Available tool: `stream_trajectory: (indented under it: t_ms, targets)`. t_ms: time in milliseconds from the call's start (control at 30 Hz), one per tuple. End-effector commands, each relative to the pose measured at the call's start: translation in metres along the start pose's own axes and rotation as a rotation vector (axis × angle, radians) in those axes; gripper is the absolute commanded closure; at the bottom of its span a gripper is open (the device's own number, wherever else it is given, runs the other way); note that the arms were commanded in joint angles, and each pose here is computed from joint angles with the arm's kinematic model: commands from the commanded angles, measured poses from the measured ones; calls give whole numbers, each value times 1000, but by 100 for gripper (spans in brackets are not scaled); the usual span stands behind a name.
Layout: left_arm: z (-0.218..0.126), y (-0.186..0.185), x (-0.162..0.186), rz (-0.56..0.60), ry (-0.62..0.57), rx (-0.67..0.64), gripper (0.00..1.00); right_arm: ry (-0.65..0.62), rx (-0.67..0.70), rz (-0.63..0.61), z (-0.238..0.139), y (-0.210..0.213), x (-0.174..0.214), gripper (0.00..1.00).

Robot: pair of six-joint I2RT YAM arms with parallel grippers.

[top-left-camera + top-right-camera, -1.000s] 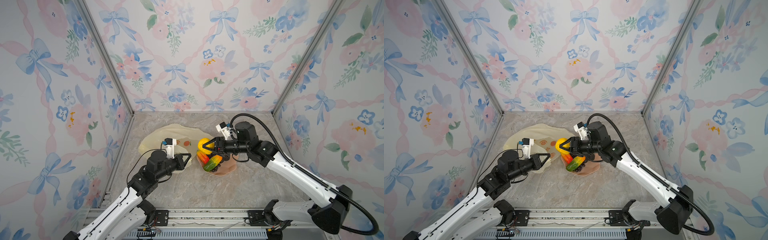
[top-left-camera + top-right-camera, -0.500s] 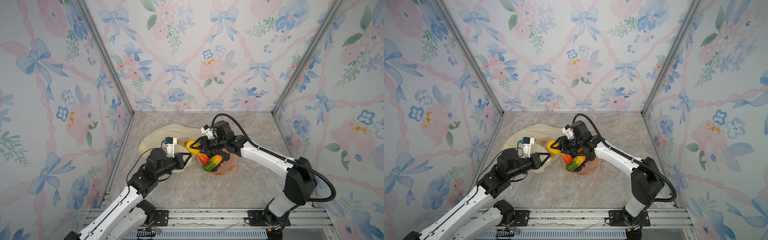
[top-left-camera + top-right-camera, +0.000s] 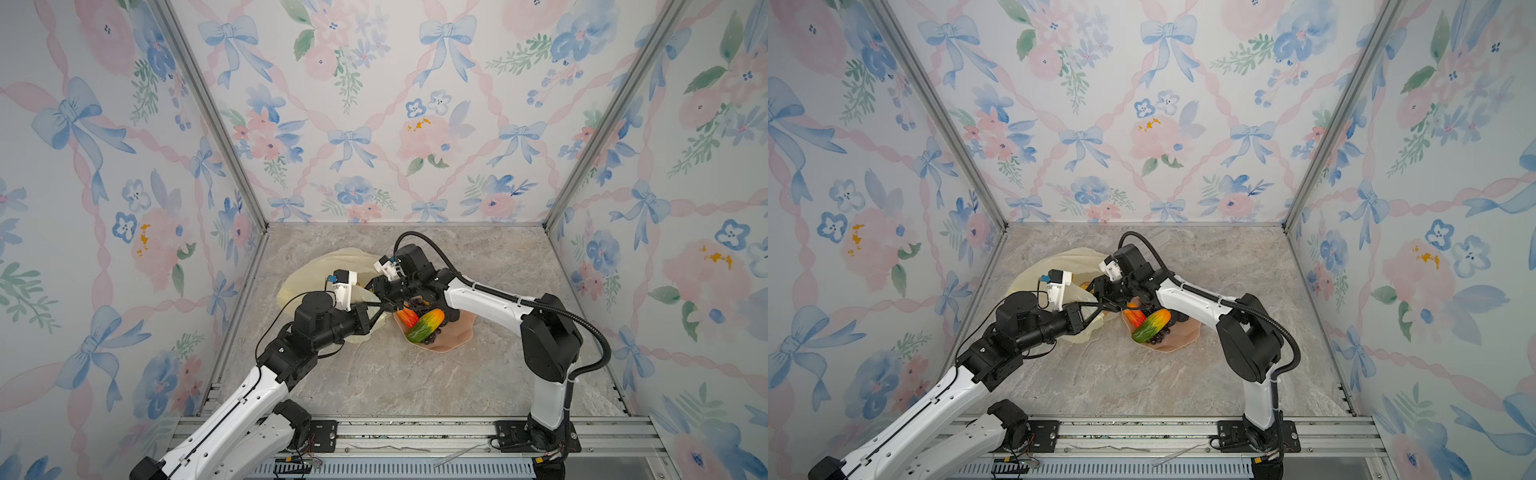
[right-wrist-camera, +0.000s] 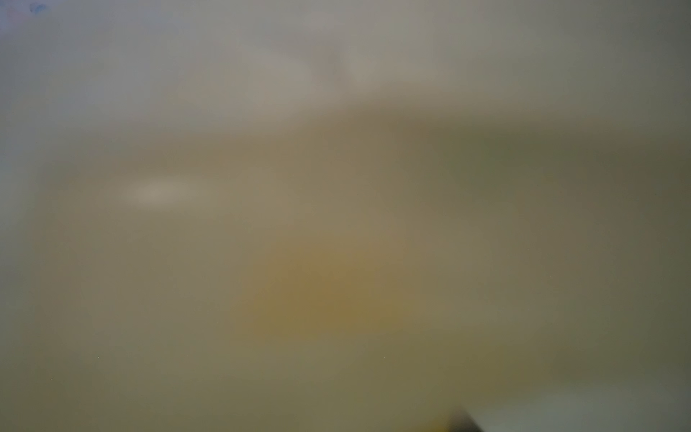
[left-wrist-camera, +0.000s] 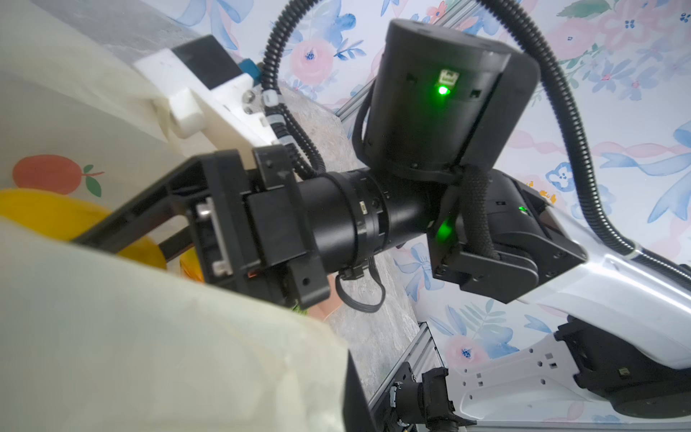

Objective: Place the fruits into the plastic bag

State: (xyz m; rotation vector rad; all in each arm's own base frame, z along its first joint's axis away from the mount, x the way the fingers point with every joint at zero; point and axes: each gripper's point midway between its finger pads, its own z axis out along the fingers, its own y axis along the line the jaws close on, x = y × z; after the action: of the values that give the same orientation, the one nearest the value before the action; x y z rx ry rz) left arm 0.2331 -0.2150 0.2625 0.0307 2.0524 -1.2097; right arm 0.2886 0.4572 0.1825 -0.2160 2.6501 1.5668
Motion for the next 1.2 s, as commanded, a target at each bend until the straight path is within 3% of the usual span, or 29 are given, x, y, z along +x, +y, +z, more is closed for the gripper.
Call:
stream_trajectory:
  t_ms: [0,600,1167]
  targets:
    - [-2,-14,-9,42,-16,47,100,20,-40,-13,16,17,-1,44]
    - [2,4,16,-30,-21,110,100,67,59,66,97,-26,-4,41]
    - [-1,19,27,-45,-28,88,100,76,128,78,113,-51,-3,25]
